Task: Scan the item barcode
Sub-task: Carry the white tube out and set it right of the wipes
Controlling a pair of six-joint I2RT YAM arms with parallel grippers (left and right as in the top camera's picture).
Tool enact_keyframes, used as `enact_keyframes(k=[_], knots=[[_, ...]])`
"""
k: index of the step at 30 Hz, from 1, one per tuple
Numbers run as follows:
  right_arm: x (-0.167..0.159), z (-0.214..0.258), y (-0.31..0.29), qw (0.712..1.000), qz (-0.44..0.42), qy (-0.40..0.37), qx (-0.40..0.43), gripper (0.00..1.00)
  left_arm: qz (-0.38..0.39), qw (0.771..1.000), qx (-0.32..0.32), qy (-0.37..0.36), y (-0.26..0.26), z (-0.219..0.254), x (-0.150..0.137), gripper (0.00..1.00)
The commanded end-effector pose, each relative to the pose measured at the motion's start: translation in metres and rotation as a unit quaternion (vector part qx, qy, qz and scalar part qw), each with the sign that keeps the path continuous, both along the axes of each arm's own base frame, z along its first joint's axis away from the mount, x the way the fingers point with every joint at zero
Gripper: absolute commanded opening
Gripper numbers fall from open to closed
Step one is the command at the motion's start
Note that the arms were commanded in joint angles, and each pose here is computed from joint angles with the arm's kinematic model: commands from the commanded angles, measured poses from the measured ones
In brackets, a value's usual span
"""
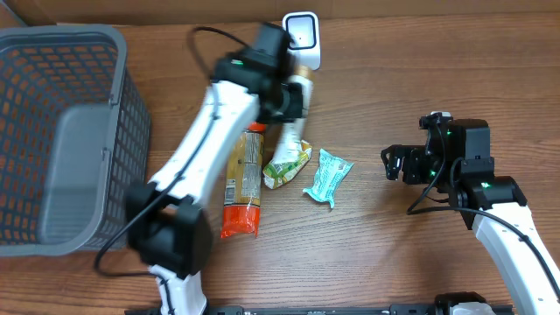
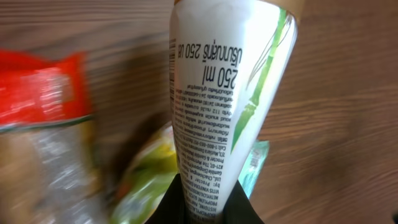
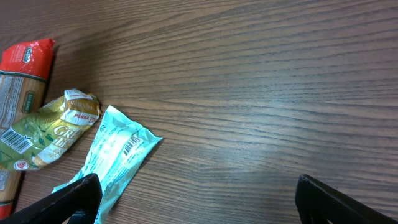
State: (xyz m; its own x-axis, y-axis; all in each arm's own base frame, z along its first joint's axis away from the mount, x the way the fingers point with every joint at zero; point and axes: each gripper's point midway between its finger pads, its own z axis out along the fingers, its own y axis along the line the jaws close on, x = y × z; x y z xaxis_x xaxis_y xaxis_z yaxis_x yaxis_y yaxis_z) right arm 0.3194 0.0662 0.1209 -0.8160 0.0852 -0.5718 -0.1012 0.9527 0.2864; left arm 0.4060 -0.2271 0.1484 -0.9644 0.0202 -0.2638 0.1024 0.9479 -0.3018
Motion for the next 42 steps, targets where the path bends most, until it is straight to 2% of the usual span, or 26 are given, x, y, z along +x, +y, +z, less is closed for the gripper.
enact_keyframes(k=[1, 4, 9, 16, 17, 18, 21, 23, 24, 30, 36, 42], knots=[[0.004, 0.006, 0.001, 1.0, -0.001, -0.007, 0.004, 1.0, -0.018, 1.0, -0.011, 0.019, -0.041, -0.024, -0.009, 0.04], [0.004, 0.006, 0.001, 1.0, -0.001, -0.007, 0.004, 1.0, -0.009, 0.999, -0.005, 0.04, -0.061, -0.051, -0.013, 0.04], [0.004, 0.006, 0.001, 1.0, -0.001, -0.007, 0.004, 1.0, 0.089, 0.991, -0.007, 0.102, -0.069, -0.084, -0.02, 0.04], [0.005, 0.007, 0.001, 1.0, -0.001, -0.009, 0.004, 1.0, 0.123, 0.982, -0.063, 0.127, -0.099, -0.079, -0.026, 0.04], [0.005, 0.007, 0.001, 1.0, -0.001, -0.009, 0.004, 1.0, 0.13, 0.981, -0.067, 0.13, -0.102, -0.078, -0.027, 0.07], [0.005, 0.007, 0.001, 1.0, -0.001, -0.01, 0.004, 1.0, 0.131, 0.98, -0.07, 0.13, -0.105, -0.078, -0.027, 0.16], [0.005, 0.007, 0.001, 1.0, -0.001, -0.01, 0.004, 1.0, 0.126, 0.982, -0.073, 0.124, -0.11, -0.077, -0.027, 0.72], [0.005, 0.007, 0.001, 1.0, -0.001, -0.01, 0.005, 1.0, 0.127, 0.982, -0.071, 0.122, -0.109, -0.077, -0.027, 0.97], [0.005, 0.007, 0.001, 1.0, -0.001, -0.01, 0.004, 1.0, 0.124, 0.982, -0.071, 0.121, -0.109, -0.077, -0.027, 1.0], [0.004, 0.008, 0.005, 1.0, 0.006, -0.009, 0.014, 1.0, 0.06, 0.992, -0.078, 0.085, -0.1, -0.061, -0.011, 1.0], [0.003, 0.009, 0.011, 0.999, 0.019, -0.008, 0.03, 1.0, 0.024, 0.995, -0.096, 0.006, -0.053, 0.025, 0.021, 1.0], [0.0, 0.012, 0.02, 0.998, 0.037, -0.007, 0.049, 1.0, -0.002, 0.991, -0.099, -0.093, 0.001, 0.127, 0.02, 1.0]])
